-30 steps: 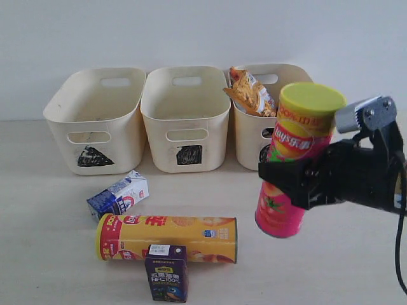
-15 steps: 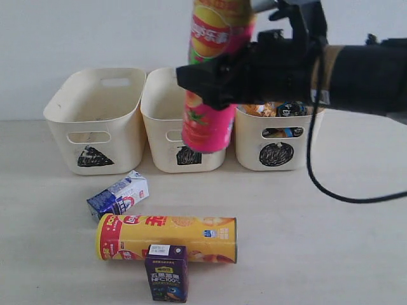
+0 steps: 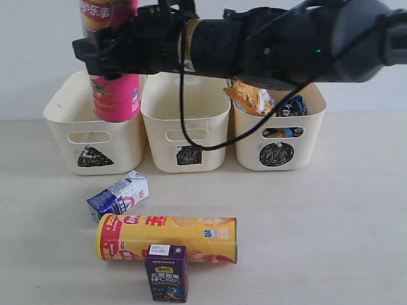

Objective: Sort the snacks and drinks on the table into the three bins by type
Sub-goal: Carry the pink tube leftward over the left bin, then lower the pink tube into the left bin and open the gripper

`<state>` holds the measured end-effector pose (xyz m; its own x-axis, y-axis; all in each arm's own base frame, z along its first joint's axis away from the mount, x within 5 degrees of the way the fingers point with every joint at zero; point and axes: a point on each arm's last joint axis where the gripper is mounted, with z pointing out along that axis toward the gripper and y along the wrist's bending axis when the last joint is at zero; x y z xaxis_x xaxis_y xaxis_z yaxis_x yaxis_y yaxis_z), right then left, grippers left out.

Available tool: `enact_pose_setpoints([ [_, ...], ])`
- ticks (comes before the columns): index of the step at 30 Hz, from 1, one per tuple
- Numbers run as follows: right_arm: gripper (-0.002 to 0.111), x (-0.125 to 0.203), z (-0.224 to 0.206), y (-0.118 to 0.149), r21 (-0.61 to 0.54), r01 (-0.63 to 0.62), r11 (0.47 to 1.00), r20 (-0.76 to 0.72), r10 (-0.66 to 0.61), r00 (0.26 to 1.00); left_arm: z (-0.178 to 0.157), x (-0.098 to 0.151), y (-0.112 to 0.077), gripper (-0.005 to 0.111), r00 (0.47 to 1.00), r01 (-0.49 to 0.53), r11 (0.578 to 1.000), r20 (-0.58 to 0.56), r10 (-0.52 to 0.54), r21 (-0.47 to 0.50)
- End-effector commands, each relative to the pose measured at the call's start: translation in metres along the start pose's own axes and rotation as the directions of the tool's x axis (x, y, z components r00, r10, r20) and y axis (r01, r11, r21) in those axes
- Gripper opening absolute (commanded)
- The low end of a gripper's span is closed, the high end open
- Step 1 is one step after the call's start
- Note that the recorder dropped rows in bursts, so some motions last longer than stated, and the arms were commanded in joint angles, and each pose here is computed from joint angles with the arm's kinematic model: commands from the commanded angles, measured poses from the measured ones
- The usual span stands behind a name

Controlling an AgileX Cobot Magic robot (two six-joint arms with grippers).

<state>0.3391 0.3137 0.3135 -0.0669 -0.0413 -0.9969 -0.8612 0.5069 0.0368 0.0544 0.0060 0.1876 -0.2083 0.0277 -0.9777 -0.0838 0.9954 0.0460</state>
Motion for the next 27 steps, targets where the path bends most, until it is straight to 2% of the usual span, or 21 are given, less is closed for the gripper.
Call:
enact_pose_setpoints([
  [1,0.000,0.001,0.033,-0.005,0.016,0.010,1.000,0.022,-0.010,1.000,0.000,0.001,0.000,0.004,1.000,-0.007,1.000,-0.001,0.007,-0.002],
  [5,0.000,0.009,0.069,-0.022,0.059,0.026,0.998,0.049,-0.029,0.998,0.000,0.001,0.000,0.004,1.000,-0.007,1.000,-0.001,0.007,-0.002],
  [12,0.000,0.023,0.102,-0.039,0.118,0.043,0.992,0.077,-0.052,0.996,0.000,0.001,0.000,0.004,1.000,-0.007,1.000,-0.001,0.007,-0.002],
  [17,0.000,0.047,0.123,-0.054,0.175,0.044,0.984,0.069,-0.057,0.996,0.000,0.001,0.000,0.004,1.000,-0.007,1.000,-0.001,0.007,-0.002],
  [21,0.000,0.068,0.132,-0.058,0.179,0.043,0.983,0.055,-0.053,0.997,0.000,0.001,0.000,0.004,1.000,-0.007,1.000,-0.001,0.007,-0.002],
  [23,0.006,0.071,0.133,-0.059,0.187,0.041,0.981,0.043,-0.050,0.998,0.000,0.001,0.000,0.004,1.000,-0.007,1.000,-0.001,0.007,-0.002],
  [27,0.039,0.075,0.134,-0.059,0.191,0.042,0.981,0.035,-0.050,0.998,0.000,0.001,0.000,0.004,1.000,-0.007,1.000,-0.001,0.007,-0.002],
])
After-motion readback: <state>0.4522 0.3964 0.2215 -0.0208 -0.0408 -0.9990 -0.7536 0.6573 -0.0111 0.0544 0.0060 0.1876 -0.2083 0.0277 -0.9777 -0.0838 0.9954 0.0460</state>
